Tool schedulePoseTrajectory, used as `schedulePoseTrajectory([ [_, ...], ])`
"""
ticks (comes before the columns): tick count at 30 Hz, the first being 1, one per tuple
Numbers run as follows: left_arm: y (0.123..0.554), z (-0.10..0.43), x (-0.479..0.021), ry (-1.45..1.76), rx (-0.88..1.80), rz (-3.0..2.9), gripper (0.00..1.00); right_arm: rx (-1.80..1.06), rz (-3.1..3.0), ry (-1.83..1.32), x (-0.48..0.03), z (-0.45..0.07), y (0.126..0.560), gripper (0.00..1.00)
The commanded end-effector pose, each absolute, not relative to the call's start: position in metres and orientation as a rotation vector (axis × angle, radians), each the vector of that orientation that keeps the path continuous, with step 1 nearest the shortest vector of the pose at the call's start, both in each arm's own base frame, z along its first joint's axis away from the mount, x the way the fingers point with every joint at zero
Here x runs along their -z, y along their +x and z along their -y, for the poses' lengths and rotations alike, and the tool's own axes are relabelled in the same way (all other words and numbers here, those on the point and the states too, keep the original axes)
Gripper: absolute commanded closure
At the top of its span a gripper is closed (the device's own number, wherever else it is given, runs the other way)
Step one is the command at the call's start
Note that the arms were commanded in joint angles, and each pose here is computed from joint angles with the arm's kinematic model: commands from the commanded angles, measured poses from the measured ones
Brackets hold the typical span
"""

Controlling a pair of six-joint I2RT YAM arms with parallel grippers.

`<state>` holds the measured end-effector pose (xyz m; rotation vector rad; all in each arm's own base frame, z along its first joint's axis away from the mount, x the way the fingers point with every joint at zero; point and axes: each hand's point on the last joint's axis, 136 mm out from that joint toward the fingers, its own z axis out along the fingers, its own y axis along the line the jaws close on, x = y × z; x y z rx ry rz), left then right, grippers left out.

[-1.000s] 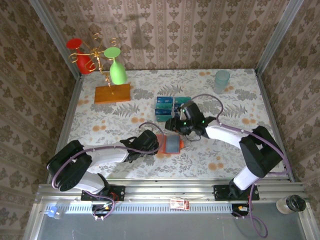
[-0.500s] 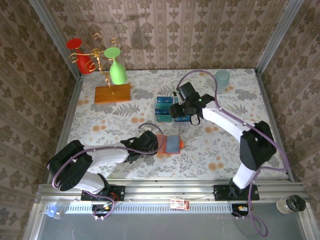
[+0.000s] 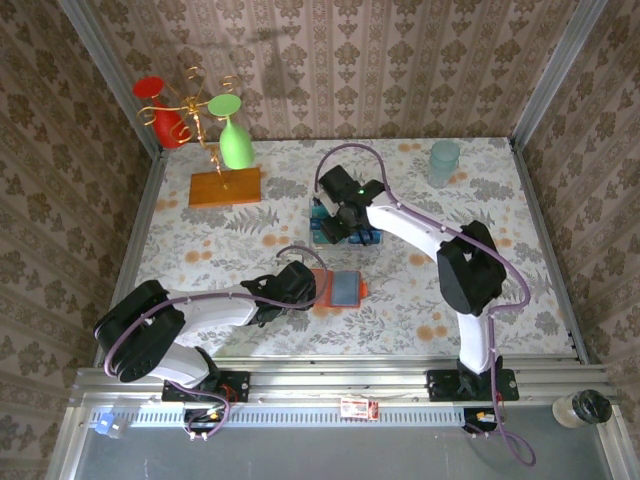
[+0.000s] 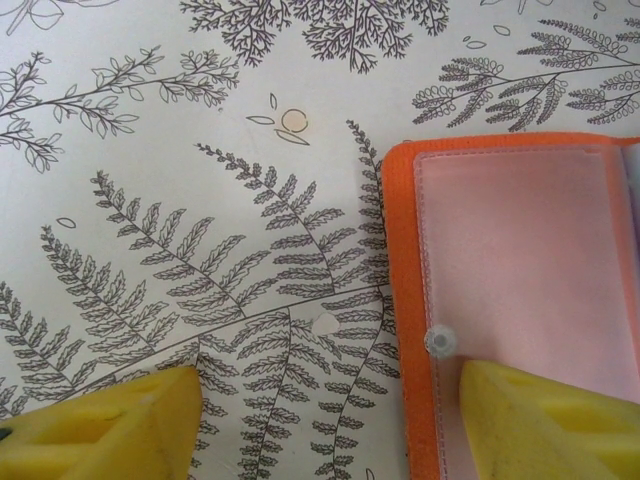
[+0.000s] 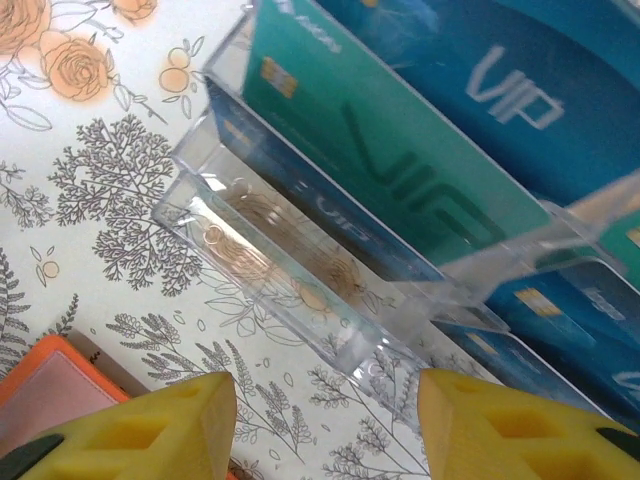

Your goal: Put the credit cards into the card holder

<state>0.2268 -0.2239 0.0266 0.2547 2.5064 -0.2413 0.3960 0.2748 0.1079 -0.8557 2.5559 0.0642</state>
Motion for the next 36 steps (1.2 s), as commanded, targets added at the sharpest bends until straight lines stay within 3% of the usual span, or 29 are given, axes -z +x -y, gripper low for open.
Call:
schedulePoseTrajectory([
  [1, 0.226, 0.221, -0.021, 0.253, 0.218, -2.507, 0.3, 0.022, -2.555, -0.948, -0.103, -0.276, 0.396, 0.5],
  [25, 0.225, 0.223, -0.018, 0.227, 0.246, -2.511, 0.3, 0.165, -2.543, -1.086, -0.068, -0.297, 0.41, 0.59],
  [36, 0.224, 0.222, -0.016, 0.219, 0.254, -2.513, 0.3, 0.185, -2.546, -1.108, -0.066, -0.293, 0.408, 0.83],
])
